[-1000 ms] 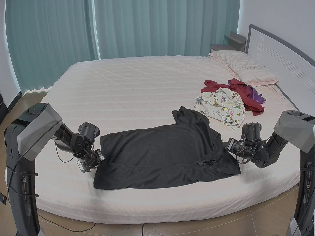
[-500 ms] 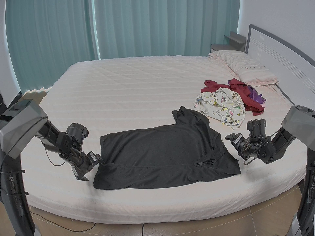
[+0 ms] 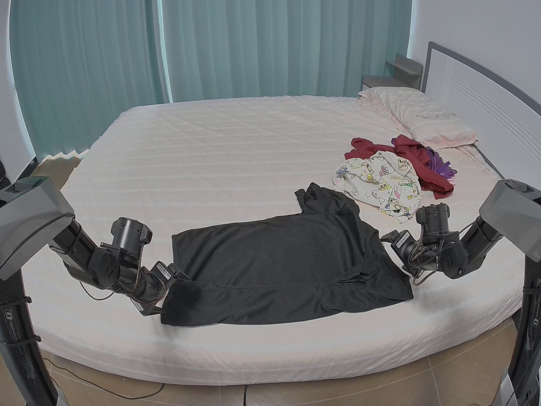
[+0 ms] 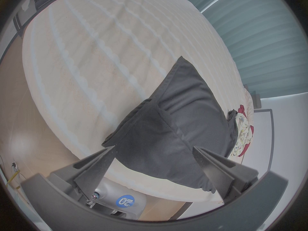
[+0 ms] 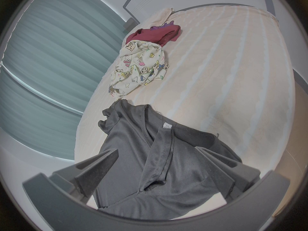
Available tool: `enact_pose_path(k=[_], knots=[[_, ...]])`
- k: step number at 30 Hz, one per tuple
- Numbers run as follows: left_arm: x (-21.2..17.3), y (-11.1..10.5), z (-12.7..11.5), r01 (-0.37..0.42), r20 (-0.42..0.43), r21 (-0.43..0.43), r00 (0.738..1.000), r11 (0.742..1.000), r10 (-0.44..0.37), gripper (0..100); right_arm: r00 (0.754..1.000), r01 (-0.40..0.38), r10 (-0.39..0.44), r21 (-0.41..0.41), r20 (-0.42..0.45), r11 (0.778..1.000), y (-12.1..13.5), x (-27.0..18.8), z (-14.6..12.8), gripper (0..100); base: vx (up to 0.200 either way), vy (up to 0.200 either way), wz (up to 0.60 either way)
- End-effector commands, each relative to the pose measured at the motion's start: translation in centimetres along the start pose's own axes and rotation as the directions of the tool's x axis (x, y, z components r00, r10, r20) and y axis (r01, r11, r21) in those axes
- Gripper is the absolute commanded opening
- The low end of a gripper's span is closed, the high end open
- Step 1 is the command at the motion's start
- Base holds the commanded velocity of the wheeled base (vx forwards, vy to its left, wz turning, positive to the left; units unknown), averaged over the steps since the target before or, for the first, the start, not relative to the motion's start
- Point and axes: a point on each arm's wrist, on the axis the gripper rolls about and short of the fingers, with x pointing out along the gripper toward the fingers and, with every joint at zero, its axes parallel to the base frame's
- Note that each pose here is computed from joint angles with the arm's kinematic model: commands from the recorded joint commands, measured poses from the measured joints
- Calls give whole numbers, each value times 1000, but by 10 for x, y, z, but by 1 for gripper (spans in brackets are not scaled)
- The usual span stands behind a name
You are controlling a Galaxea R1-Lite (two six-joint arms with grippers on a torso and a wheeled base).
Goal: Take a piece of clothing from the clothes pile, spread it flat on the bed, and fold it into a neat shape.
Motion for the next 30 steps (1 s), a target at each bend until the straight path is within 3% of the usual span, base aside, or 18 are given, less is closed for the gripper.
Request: enact_pose_path(k=[1, 7, 22, 23, 30], knots=[[2, 7, -9, -17, -8, 8, 1000, 1000, 17, 100, 999, 37, -37, -14, -20, 999, -12, 31, -11, 100, 0, 0, 0], [2, 7, -10, -17, -8, 8, 1000, 1000, 17, 100, 997, 64, -62, -29, 43, 998, -14, 61, -9, 100, 0, 0, 0], [1, 7, -10, -18, -9, 8, 1000, 1000, 18, 100, 998, 39, -37, -33, 58, 999, -11, 84, -11, 100, 0, 0, 0], [1, 7, -10, -18, -9, 8, 1000, 1000, 18, 100, 998, 36, -34, -35, 59, 999, -10, 83, -11, 0, 0, 0, 0], [1, 7, -10, -18, -9, 8, 1000, 1000, 18, 100, 997, 24, -20, -51, 79, 998, -4, 75, -3, 0, 0, 0, 0]])
